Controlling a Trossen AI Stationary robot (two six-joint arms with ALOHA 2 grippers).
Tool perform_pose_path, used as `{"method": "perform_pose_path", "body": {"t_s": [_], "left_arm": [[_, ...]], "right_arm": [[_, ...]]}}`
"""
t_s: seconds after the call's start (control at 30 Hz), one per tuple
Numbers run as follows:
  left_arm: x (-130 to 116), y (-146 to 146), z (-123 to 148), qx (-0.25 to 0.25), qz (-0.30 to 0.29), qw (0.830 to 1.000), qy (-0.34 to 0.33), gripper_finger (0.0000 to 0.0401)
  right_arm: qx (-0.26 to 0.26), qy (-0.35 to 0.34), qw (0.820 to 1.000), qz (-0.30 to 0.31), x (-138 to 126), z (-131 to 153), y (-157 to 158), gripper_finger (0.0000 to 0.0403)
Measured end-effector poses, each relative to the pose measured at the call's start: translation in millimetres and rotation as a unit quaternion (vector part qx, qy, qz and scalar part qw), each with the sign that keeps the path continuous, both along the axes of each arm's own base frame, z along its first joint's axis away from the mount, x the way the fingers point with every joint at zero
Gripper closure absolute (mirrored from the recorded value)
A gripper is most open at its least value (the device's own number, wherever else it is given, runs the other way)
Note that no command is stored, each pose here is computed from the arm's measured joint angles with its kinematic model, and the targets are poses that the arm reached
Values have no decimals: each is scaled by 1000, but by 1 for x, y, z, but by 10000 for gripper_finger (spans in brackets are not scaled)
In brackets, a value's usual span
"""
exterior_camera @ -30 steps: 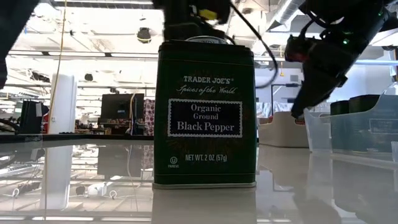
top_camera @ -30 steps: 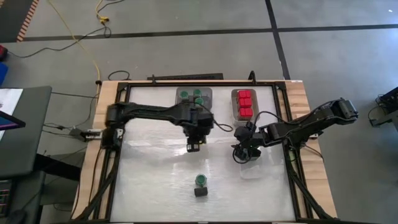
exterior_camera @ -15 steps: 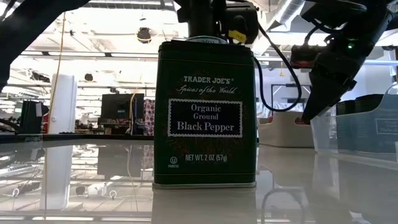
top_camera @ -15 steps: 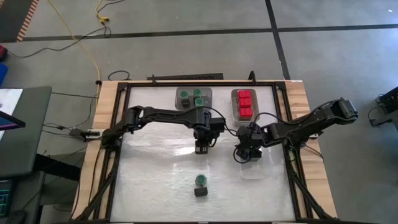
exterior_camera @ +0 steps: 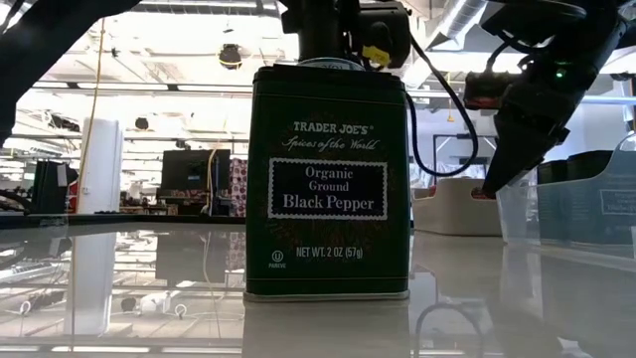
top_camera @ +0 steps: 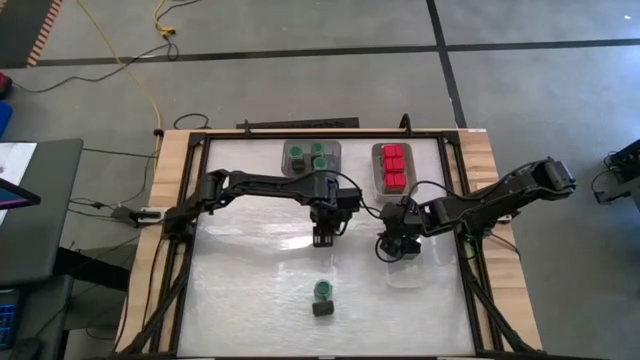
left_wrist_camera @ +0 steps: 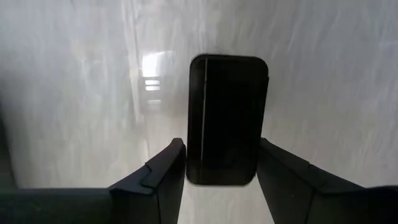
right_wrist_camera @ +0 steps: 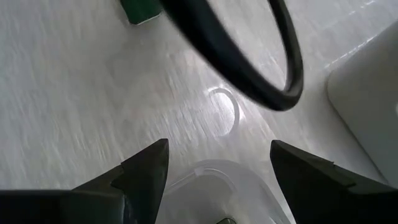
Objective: Sort spices by type
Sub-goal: Move the bottom left black seasoning can to the center of the table
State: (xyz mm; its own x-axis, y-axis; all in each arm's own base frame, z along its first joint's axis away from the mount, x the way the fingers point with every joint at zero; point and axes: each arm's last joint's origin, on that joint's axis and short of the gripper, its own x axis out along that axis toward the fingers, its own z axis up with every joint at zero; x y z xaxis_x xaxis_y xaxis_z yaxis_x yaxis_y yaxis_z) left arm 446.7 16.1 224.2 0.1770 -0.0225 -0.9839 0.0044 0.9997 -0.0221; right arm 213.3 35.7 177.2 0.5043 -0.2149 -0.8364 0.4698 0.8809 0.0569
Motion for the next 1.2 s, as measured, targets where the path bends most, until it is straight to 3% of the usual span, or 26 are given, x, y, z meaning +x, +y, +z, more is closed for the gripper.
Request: {"method": "perform_pose_path", "body": {"t_s": [0.33,0.57,0.87,1.03,1.2], "left_arm": [[-22,0,34,11,-13,999,-28,219],[-82,-1,56,40,29,987,-151,219],[-189,-17,19,38,47,938,-341,218],[-234,-19,-6,21,62,924,-377,218],[-262,-18,-33,-6,103,907,-408,218]], "right_arm": [[-14,-33,999,24,8,8,1,98],[-40,-39,998,8,8,9,0,98],[-67,-105,992,-5,19,18,-4,98],[-53,-180,982,-26,30,28,-9,98],[-64,-217,974,-20,36,35,-15,98]]}}
